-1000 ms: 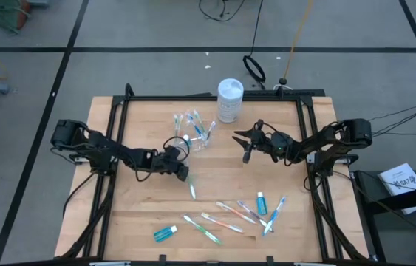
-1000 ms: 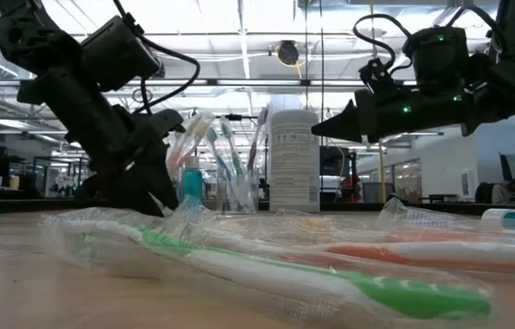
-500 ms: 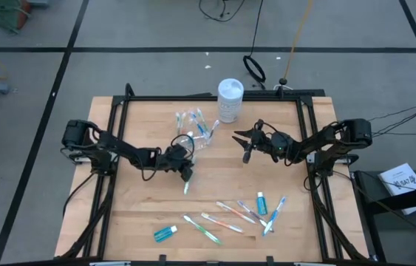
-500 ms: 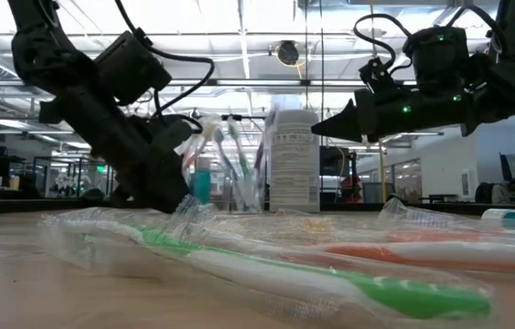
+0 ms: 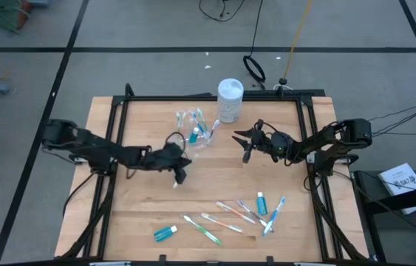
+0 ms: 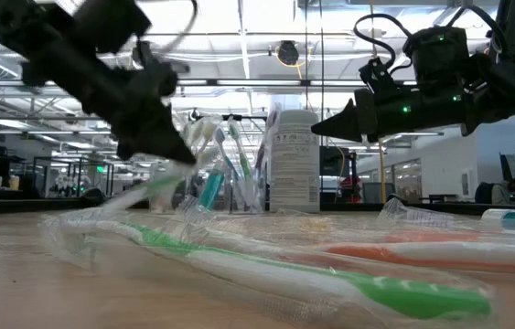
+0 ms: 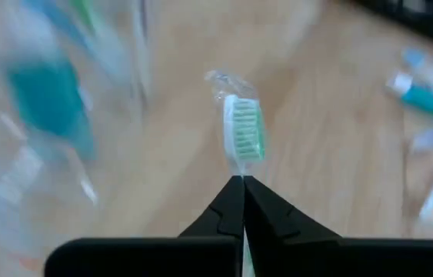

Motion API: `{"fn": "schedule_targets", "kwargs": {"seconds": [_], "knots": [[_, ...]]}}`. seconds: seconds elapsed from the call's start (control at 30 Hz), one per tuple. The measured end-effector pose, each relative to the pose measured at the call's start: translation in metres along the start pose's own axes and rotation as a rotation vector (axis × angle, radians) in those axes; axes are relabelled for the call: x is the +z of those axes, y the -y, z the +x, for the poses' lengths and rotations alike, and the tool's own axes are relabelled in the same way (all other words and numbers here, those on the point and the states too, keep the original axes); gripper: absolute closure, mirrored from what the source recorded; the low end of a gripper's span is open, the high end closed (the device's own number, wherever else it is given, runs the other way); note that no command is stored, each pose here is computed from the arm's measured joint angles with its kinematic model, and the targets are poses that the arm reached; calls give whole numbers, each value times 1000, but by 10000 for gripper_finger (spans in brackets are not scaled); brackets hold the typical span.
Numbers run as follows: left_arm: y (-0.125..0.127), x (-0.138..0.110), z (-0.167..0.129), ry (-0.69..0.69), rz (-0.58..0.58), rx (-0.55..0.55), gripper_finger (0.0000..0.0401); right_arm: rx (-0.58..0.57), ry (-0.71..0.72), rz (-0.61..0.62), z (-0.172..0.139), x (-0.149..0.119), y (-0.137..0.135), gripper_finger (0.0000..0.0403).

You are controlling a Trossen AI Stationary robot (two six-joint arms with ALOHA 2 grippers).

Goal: Pick & Place toothbrushing station
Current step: Put the green toothbrush into the transparent organizer

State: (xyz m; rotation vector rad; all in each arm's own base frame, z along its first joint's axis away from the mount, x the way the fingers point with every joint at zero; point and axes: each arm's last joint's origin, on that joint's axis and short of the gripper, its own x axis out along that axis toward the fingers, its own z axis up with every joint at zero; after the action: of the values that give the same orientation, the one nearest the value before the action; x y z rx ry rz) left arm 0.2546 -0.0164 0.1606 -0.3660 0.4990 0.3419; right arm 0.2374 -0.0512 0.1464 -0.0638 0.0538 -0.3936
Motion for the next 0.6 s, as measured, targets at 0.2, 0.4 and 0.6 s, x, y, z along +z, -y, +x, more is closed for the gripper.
{"fn": "schedule_targets", "kwargs": {"seconds": [0.2, 0.4, 0.6], "knots": [[1, 38, -42, 353, 183, 284, 398, 0, 0, 0, 0, 0, 0, 312], [-7, 75, -70, 599, 282, 510, 398, 0, 0, 0, 0, 0, 0, 312], [-29, 79, -48, 624, 278, 380, 399, 0, 0, 0, 0, 0, 0, 312]]}}
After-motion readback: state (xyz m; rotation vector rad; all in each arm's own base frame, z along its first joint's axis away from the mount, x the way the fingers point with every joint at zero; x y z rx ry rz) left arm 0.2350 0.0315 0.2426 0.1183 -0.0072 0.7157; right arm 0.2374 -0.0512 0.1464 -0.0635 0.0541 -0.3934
